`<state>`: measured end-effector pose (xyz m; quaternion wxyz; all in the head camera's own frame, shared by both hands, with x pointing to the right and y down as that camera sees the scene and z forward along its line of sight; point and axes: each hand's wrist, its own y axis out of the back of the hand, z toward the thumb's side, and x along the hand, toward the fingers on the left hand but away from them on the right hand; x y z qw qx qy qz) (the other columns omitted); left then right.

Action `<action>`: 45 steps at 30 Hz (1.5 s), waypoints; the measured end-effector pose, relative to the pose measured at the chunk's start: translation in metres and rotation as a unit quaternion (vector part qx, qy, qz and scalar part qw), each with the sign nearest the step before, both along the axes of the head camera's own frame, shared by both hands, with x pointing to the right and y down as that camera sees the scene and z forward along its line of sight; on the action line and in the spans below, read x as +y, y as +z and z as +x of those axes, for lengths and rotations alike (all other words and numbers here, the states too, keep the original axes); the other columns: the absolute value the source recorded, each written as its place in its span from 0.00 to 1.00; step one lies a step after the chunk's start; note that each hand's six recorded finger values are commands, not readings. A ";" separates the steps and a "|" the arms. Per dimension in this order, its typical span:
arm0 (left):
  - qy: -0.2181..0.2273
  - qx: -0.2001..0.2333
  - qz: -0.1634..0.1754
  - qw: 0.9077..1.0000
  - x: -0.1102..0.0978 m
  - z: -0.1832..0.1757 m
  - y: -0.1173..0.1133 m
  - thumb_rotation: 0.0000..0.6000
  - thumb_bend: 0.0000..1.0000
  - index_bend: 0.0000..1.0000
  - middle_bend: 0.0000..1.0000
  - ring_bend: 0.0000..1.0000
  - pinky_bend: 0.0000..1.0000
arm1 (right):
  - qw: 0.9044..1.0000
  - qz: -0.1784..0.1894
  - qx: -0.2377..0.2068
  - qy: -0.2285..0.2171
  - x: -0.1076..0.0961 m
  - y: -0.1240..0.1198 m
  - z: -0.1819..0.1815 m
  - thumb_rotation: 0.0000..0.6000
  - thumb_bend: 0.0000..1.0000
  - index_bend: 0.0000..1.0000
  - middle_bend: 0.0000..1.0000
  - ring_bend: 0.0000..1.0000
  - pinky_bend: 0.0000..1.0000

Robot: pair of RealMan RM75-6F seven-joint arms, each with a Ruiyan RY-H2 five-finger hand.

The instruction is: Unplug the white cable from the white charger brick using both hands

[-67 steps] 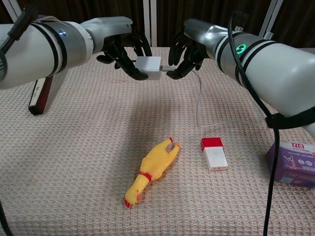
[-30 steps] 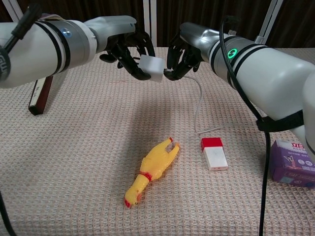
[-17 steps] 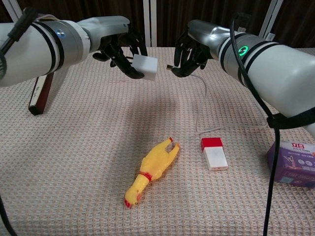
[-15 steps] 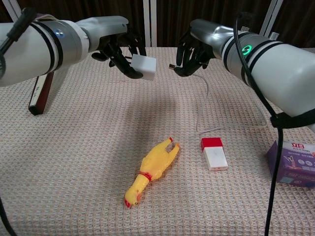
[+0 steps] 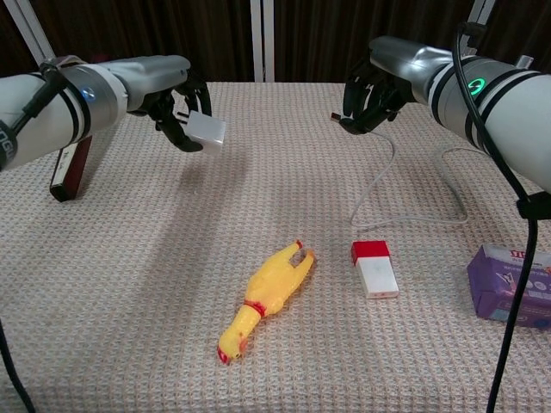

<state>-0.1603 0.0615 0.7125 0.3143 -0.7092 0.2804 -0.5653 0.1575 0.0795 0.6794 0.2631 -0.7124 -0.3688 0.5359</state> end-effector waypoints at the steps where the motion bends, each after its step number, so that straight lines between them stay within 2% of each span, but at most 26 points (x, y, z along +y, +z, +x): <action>1: 0.005 -0.007 0.001 1.000 0.000 -0.002 0.002 1.00 0.26 0.37 0.37 0.37 0.60 | 1.000 -0.001 0.000 0.000 0.000 0.001 0.000 1.00 0.43 0.60 0.47 0.31 0.45; 3: 0.007 -0.010 0.009 1.000 -0.001 -0.005 0.001 1.00 0.25 0.32 0.32 0.31 0.51 | 1.000 -0.003 0.000 0.001 -0.001 0.005 -0.002 1.00 0.43 0.60 0.46 0.31 0.44; 6: 0.002 -0.006 0.030 1.000 -0.005 -0.009 -0.006 1.00 0.24 0.30 0.29 0.27 0.45 | 1.000 -0.004 0.002 0.002 -0.004 0.012 -0.008 1.00 0.42 0.59 0.44 0.31 0.43; 8: -0.007 0.002 0.048 0.999 -0.009 -0.016 -0.014 1.00 0.24 0.30 0.29 0.27 0.43 | 1.000 -0.001 0.005 0.000 -0.006 0.016 -0.013 1.00 0.40 0.53 0.41 0.31 0.41; 11: -0.013 0.007 0.067 0.998 -0.011 -0.025 -0.026 1.00 0.22 0.30 0.28 0.27 0.41 | 1.000 0.006 0.013 -0.008 -0.010 0.023 -0.024 1.00 0.35 0.23 0.26 0.23 0.34; 14: -0.019 0.003 0.086 0.996 -0.012 -0.041 -0.039 1.00 0.19 0.30 0.29 0.27 0.38 | 1.000 0.017 0.016 -0.020 -0.013 0.024 -0.035 1.00 0.31 0.06 0.17 0.15 0.29; 15: -0.018 -0.001 0.092 0.996 -0.012 -0.046 -0.043 1.00 0.18 0.30 0.29 0.27 0.37 | 0.999 0.021 0.013 -0.020 -0.014 0.021 -0.035 1.00 0.31 0.04 0.17 0.15 0.28; 18: -0.008 -0.017 0.108 0.994 -0.007 -0.066 -0.053 1.00 0.17 0.30 0.29 0.27 0.37 | 1.000 0.027 -0.002 -0.012 -0.016 0.014 -0.027 1.00 0.31 0.04 0.18 0.15 0.28; 23: -0.003 -0.045 0.122 0.991 0.005 -0.104 -0.069 1.00 0.17 0.30 0.29 0.27 0.35 | 0.999 0.051 -0.019 -0.003 -0.019 -0.008 0.006 1.00 0.32 0.13 0.23 0.15 0.27; 27: -0.017 -0.068 0.146 0.987 0.020 -0.149 -0.089 1.00 0.17 0.30 0.29 0.26 0.32 | 0.997 0.077 -0.008 -0.003 -0.017 -0.031 0.059 1.00 0.33 0.16 0.22 0.15 0.27; 32: -0.050 -0.086 0.169 0.981 0.051 -0.211 -0.120 1.00 0.17 0.30 0.29 0.22 0.24 | 0.994 0.108 0.019 -0.010 -0.002 -0.065 0.133 1.00 0.33 0.16 0.17 0.11 0.24; 36: -0.061 -0.089 0.182 0.977 0.080 -0.242 -0.142 1.00 0.17 0.30 0.28 0.21 0.23 | 0.992 0.122 0.033 -0.014 0.026 -0.094 0.192 1.00 0.33 0.14 0.13 0.05 0.19; 39: -0.064 -0.088 0.182 0.977 0.105 -0.258 -0.157 1.00 0.17 0.30 0.28 0.20 0.21 | 0.992 0.119 0.031 -0.005 0.051 -0.110 0.224 1.00 0.33 0.11 0.12 0.03 0.15; 45: -0.082 -0.091 0.176 0.977 0.154 -0.275 -0.176 1.00 0.17 0.30 0.27 0.20 0.21 | 0.994 0.098 0.028 0.025 0.106 -0.125 0.277 1.00 0.35 0.10 0.10 0.01 0.12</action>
